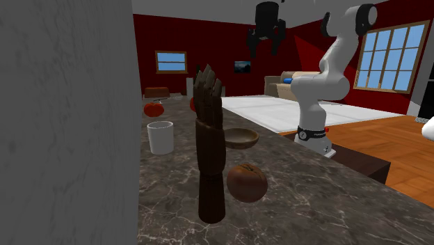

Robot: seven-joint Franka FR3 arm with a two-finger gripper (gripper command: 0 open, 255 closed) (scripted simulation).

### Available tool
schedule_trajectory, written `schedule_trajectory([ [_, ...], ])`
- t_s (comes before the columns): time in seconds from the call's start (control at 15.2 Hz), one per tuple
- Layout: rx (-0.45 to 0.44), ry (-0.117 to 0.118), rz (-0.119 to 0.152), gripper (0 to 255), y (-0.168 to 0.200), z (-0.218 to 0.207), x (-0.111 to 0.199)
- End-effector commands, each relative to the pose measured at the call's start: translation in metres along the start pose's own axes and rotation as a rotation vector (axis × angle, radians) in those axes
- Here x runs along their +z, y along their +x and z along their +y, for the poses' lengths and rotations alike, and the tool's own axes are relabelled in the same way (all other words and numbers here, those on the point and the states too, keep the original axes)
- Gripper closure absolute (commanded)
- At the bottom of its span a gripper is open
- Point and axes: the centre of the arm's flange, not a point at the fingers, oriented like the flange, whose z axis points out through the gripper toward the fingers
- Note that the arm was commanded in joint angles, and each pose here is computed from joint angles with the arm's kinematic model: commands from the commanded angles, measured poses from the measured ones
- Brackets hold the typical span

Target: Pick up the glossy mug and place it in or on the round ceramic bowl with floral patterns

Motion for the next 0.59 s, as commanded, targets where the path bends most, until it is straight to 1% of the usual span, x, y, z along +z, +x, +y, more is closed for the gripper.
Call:
schedule_trajectory([
  [0.0,0.000,0.000,0.000,0,0.000,0.000,0.000],
  [0.53,0.011,-0.031,-0.011,0,0.079,0.026,0.065],
])
